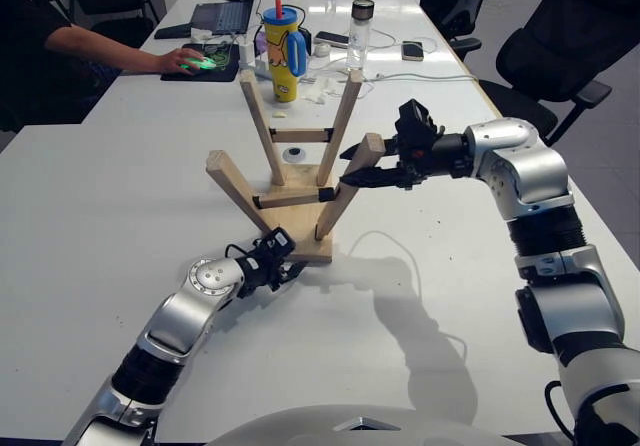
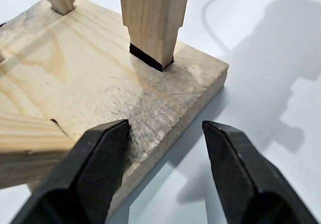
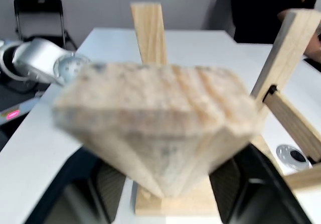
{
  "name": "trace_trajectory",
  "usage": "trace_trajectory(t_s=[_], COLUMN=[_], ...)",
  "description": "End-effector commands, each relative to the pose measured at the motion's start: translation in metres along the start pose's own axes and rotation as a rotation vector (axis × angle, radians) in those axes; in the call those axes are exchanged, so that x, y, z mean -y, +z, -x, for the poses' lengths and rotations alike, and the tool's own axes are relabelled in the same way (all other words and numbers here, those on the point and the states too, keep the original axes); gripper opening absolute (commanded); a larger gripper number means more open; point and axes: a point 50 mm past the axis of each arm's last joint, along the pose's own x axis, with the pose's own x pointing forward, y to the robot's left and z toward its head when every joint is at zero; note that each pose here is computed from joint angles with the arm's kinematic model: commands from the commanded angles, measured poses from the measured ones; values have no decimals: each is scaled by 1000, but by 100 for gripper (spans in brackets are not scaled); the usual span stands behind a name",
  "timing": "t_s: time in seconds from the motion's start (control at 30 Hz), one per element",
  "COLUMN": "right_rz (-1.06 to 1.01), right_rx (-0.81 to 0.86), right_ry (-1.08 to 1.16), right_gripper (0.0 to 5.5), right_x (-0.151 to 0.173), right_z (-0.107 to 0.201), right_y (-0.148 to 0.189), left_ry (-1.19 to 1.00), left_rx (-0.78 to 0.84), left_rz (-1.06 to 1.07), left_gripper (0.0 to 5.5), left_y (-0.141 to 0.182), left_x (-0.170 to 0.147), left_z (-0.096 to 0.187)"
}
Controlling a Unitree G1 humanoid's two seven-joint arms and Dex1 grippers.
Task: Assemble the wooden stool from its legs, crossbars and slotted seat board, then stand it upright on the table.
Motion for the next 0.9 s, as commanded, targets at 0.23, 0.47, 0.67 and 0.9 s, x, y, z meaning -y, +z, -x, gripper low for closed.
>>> trace_trajectory(t_s=[0.23,0.47,0.67,0.9], right_rz=[-72,-144,-219,-182], right_rx=[53,107,46,-43], right_ry=[117,68,-20,-42], right_gripper=[205,205,205,205], right_x=[-21,-18,-18,-23], right_z=[-32,-40,-40,-39], right_y=[-26,-24,-33,-31], left_ry=[-68,-82,-10,366], left_rx=[-244,-223,-29,557], left_rz=[118,133,-19,-546], left_gripper=[272,272,272,272], left_y=[-53,-50,-28,35], left_x=[7,7,-4,5], left_z=[-5,-10,-12,42])
